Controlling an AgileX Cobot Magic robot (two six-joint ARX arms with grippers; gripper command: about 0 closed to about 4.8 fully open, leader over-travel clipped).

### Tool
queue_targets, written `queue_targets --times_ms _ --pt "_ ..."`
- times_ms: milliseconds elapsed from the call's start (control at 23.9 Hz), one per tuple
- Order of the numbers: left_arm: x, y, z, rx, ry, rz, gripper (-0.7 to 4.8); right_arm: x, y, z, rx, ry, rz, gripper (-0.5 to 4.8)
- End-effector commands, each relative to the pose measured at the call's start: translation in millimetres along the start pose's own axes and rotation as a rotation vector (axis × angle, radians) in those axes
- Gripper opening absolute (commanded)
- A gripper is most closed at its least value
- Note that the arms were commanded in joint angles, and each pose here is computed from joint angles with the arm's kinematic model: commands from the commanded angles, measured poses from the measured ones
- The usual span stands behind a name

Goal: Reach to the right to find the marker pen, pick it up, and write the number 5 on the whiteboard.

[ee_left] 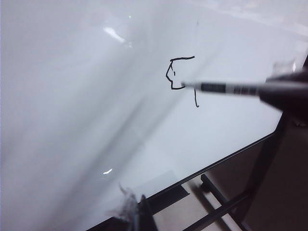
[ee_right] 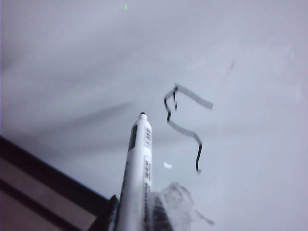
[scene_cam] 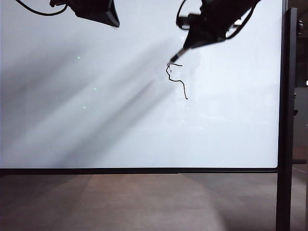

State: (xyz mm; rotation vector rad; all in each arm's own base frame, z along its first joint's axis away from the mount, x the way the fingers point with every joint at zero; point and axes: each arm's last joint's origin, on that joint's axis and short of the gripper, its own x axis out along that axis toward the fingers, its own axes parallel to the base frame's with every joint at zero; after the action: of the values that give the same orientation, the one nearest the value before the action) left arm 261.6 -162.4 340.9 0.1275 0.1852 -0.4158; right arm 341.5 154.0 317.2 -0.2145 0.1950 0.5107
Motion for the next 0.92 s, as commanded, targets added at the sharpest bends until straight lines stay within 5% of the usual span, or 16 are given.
queue_targets --times_ms 42,919 --pt "-1.4 0.1 2.5 -0.004 -0.014 -0.002 -0.04 5.8 2.1 -5.2 0.002 0.016 0.001 -0.06" --pt "-1.4 0.1 2.5 -0.004 -0.014 -0.001 -0.04 33.5 0.2 -25.6 -0.014 0.005 -0.054 -0.05"
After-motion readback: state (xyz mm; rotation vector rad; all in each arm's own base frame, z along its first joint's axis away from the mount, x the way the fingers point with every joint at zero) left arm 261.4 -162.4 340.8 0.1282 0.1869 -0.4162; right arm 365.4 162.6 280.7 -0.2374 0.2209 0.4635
